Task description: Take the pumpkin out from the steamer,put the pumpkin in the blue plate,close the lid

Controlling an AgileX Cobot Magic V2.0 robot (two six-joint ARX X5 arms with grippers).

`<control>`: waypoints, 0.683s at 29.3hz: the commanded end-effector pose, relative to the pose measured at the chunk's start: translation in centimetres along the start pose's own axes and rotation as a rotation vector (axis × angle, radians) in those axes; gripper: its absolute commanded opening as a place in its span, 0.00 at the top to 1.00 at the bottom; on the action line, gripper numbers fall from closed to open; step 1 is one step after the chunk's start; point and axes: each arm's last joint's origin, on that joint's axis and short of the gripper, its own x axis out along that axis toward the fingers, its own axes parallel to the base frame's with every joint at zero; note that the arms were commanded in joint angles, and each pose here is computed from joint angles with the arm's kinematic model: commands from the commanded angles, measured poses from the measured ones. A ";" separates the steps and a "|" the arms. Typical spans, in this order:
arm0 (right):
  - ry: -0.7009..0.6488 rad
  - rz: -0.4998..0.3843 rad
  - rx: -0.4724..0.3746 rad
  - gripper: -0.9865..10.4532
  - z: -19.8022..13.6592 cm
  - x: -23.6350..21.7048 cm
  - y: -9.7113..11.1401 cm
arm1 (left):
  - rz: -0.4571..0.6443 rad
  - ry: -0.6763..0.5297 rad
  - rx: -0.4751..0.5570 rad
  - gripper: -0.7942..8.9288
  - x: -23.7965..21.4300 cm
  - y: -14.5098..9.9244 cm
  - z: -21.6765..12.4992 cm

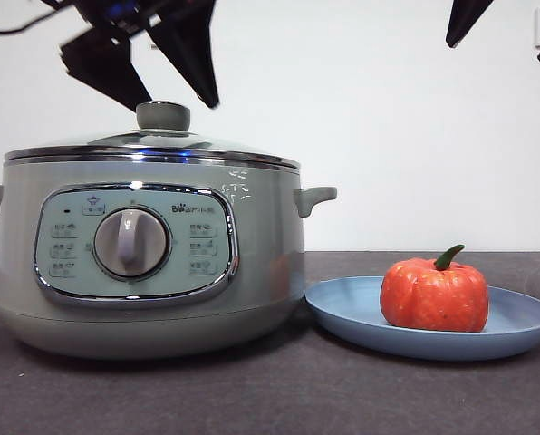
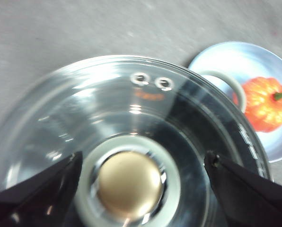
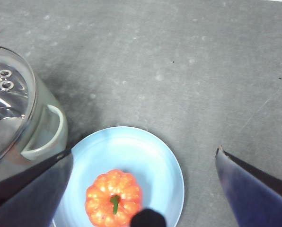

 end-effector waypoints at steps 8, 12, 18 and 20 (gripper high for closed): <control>-0.208 0.018 -0.006 0.93 -0.8 -5.8 -0.8 | 0.227 -0.305 0.005 0.93 -13.9 -0.5 -2.6; -0.378 0.031 0.013 0.92 -3.7 -7.2 -1.2 | 0.300 -0.417 -0.022 0.93 -15.2 -0.6 -6.7; -0.528 0.040 0.046 0.92 -7.2 -8.6 -1.8 | 0.307 -0.566 -0.092 0.93 -13.1 -0.6 -12.9; -0.526 0.018 0.053 0.92 -7.4 -8.8 -1.9 | 0.291 -0.594 -0.137 0.93 -13.2 -0.7 -13.8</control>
